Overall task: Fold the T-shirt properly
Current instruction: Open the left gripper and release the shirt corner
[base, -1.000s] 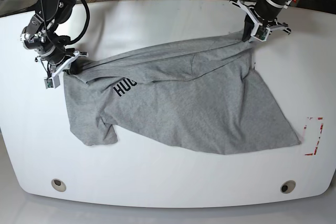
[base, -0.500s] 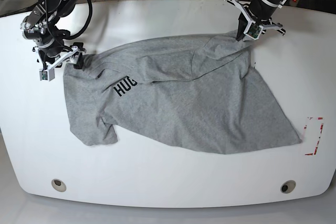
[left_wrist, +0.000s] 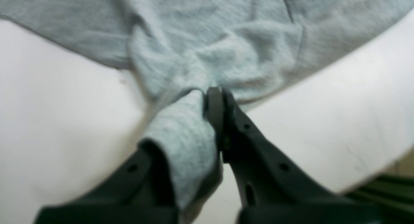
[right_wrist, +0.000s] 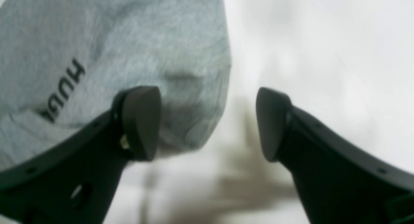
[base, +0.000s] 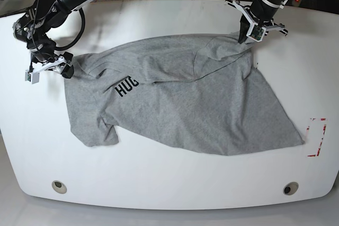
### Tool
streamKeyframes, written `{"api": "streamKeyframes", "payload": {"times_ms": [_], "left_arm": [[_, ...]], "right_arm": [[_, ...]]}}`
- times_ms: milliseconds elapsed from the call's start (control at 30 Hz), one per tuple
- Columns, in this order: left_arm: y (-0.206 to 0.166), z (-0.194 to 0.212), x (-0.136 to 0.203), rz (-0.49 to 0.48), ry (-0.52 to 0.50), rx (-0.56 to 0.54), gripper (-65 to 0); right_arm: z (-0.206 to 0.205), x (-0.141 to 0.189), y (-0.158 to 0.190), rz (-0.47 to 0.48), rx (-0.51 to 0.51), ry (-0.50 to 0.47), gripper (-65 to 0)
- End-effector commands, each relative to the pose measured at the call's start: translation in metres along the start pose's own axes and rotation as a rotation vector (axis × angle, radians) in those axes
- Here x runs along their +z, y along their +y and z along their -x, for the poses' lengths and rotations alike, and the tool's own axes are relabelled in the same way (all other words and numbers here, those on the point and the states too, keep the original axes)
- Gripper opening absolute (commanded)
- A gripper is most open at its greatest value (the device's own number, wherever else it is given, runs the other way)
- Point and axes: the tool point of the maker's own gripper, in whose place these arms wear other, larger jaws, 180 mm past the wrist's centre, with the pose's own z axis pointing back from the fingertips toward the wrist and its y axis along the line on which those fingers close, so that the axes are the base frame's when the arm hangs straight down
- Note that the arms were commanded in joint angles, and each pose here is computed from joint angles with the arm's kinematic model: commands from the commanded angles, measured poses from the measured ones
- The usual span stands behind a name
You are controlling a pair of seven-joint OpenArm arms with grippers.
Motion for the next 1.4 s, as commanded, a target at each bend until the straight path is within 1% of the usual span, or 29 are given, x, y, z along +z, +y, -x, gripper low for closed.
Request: {"api": "streamKeyframes", "payload": {"times_ms": [0, 167, 267, 333, 367, 467, 600, 633, 733, 767, 833, 900, 1000, 1033, 1067, 1100, 1167, 1267, 1367], "left_arm": [[0.005, -0.012, 0.001, -0.020, -0.042, -0.007, -65.0], [0.008, -0.014, 0.001, -0.034, -0.050, 0.005, -65.0], [0.011, -0.019, -0.001, -0.040, -0.065, 0.001, -65.0], [0.011, -0.021, -0.002, -0.041, -0.067, 0.001, -65.0], [0.011, -0.021, -0.002, -0.041, -0.069, 0.000, -65.0], [0.008, -0.022, -0.003, -0.042, -0.074, 0.018, -65.0], [0.004, -0.024, -0.004, -0.046, -0.082, 0.046, -65.0], [0.004, -0.024, -0.004, -0.046, -0.083, 0.047, -65.0], [0.003, -0.025, -0.004, -0.045, -0.086, 0.052, -65.0], [0.002, -0.028, -0.004, -0.044, -0.094, 0.061, -63.9], [0.000, -0.031, -0.004, -0.046, -0.102, 0.076, -58.2], [-0.001, -0.033, -0.004, -0.048, -0.108, 0.084, -44.7], [0.001, -0.038, -0.006, -0.050, -0.123, 0.081, -21.5], [0.001, -0.040, -0.007, -0.051, -0.129, 0.084, -14.7], [0.002, -0.042, -0.008, -0.056, -0.136, 0.091, -9.7], [0.002, -0.044, -0.009, -0.060, -0.141, 0.116, -7.1], [0.019, -0.049, -0.010, -0.106, -0.161, 0.171, -6.7], [0.066, -0.060, -0.010, -0.216, -0.215, 0.299, -7.1], [0.107, -0.063, -0.010, -0.303, -0.250, 0.408, -6.7]], "right_arm": [[-0.014, -0.005, 0.001, -0.018, -0.005, -0.032, -20.6], [-0.008, -0.028, 0.002, -0.062, -0.070, -0.023, -20.6], [-0.007, -0.040, 0.008, -0.094, -0.100, -0.016, -20.8], [-0.002, -0.045, 0.011, -0.109, -0.113, -0.003, -23.0], [-0.003, -0.048, 0.017, -0.123, -0.113, 0.001, -25.8], [-0.006, -0.057, 0.030, -0.155, -0.090, 0.004, -39.6], [-0.012, -0.063, 0.043, -0.180, -0.047, -0.009, -62.6], [-0.012, -0.064, 0.046, -0.184, -0.038, -0.004, -65.0], [-0.013, -0.065, 0.049, -0.189, -0.018, 0.001, -65.0], [-0.013, -0.065, 0.051, -0.192, -0.009, 0.004, -65.0], [-0.014, -0.066, 0.052, -0.193, 0.002, 0.007, -65.0], [-0.017, -0.065, 0.050, -0.188, 0.017, 0.008, -65.0], [-0.018, -0.065, 0.052, -0.191, 0.032, 0.011, -65.0], [-0.018, -0.066, 0.052, -0.191, 0.031, 0.009, -65.0], [-0.019, -0.065, 0.051, -0.191, 0.030, 0.001, -65.0], [-0.020, -0.065, 0.051, -0.191, 0.029, -0.005, -65.0], [-0.021, -0.066, 0.052, -0.192, 0.025, -0.011, -65.0], [-0.020, -0.067, 0.053, -0.196, 0.025, -0.010, -65.0], [-0.020, -0.067, 0.053, -0.196, 0.025, -0.010, -65.0]]}}
